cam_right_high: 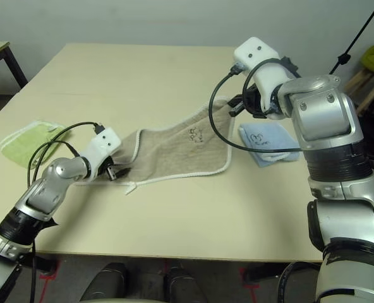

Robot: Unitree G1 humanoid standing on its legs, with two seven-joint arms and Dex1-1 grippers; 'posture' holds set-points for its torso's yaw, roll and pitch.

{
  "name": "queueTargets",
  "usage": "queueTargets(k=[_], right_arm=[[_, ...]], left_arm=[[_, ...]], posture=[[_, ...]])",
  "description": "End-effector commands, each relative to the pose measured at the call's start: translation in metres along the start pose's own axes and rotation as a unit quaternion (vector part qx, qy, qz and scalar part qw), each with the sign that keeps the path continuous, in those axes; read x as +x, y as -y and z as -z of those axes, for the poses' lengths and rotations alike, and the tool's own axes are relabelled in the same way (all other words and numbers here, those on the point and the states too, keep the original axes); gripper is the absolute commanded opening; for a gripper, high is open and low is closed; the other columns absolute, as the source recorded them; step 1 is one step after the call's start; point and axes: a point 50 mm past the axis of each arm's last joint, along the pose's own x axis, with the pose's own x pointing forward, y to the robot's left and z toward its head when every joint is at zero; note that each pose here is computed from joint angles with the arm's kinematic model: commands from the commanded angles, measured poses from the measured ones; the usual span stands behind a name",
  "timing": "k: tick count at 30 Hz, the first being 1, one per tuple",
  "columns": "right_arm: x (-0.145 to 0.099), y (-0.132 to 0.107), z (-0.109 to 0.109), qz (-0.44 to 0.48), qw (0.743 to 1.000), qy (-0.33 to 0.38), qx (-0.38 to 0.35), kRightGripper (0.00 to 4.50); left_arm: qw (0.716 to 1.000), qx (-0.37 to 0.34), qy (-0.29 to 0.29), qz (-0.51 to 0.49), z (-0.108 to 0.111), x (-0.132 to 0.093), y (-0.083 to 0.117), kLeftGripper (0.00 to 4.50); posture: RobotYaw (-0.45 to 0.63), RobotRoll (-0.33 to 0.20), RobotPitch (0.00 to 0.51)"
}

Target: Fold the towel and set it aside.

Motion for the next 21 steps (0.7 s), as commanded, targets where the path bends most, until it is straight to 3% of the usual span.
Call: queueTargets(k=[1,21], right_arm=[[-0.003,0.001,-0.007,-0.001,1.0,0.017,-0.004,0.0],[-0.005,0.0,-0.007,0.0,1.0,0.02,-0.006,0.0]], left_arm=[[1.0,-0.006,0.001,-0.009,0.004,-0.001,-0.004,4.48],[1.0,0.001,0.021,-0.014,-0.007,0.017,-0.005,4.48]], posture=[[0.07,0.0,0.045],[0.06,0.0,0.041]])
